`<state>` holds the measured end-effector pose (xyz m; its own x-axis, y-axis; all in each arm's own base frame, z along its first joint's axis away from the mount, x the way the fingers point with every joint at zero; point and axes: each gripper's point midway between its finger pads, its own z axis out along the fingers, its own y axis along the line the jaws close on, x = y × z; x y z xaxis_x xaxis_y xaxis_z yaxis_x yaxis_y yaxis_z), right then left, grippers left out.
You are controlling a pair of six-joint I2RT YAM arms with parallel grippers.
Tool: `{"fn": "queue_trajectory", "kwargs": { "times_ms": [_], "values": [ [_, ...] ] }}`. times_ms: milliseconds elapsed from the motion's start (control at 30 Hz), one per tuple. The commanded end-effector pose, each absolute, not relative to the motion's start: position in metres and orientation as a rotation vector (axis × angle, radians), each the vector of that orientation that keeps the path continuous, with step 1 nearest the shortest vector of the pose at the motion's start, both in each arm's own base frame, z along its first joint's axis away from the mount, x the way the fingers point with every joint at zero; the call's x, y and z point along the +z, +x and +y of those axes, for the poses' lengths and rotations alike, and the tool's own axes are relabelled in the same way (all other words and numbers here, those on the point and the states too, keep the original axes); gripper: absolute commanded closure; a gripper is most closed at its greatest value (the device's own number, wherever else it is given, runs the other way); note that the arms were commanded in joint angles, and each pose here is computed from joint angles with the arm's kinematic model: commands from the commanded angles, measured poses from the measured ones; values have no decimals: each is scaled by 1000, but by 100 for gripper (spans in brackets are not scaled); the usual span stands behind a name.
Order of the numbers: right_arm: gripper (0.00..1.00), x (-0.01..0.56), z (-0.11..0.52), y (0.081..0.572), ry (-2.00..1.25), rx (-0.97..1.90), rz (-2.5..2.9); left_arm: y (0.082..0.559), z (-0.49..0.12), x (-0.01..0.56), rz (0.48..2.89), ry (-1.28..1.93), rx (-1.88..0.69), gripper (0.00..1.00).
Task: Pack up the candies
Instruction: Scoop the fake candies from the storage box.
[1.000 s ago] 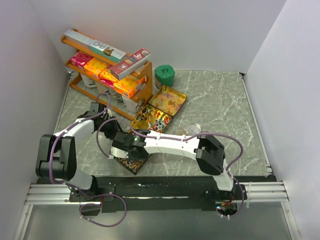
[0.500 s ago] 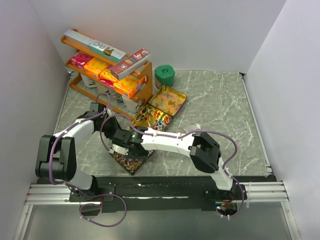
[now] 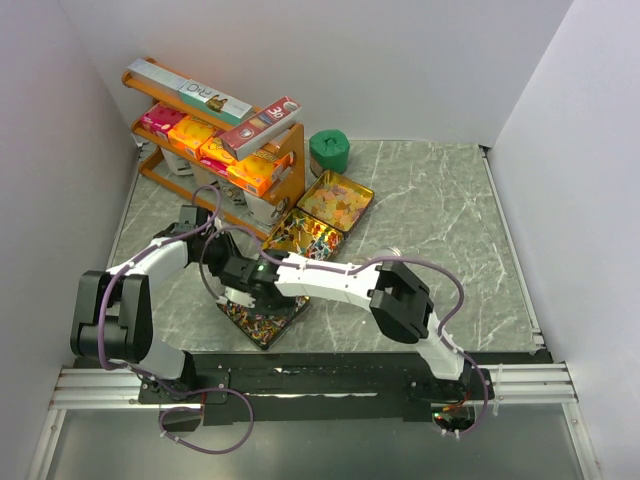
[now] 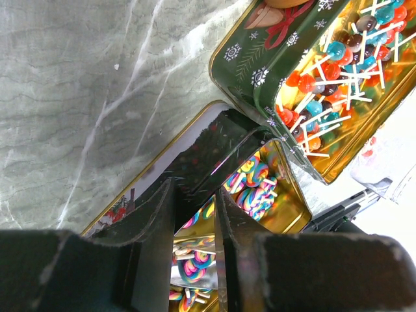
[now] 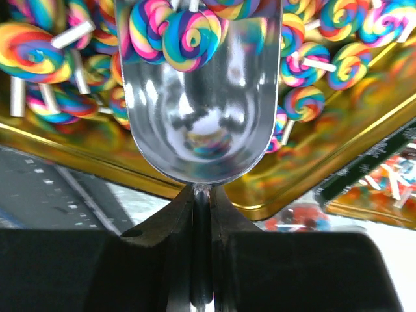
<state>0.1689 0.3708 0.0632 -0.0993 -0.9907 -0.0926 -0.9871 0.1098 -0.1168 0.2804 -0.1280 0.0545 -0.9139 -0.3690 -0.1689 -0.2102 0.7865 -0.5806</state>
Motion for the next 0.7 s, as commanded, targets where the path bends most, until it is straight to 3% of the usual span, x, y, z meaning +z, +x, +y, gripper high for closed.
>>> {"fn": "queue_trajectory", "kwargs": {
  "times_ms": [0,167,400,667],
  "values": [
    [100,48,419,162,-2079,-2,2002,276,-128,38,2735,-629,-805,92],
    [100,53,428,168,-2049,-29,1942,279,-129,41,2723,-606,-807,93],
    [100,64,422,213,-1901,-343,1850,278,-129,40,2726,-579,-810,96],
    [100,58,443,180,-1971,-29,1881,281,-130,44,2716,-576,-820,97]
  ]
}}
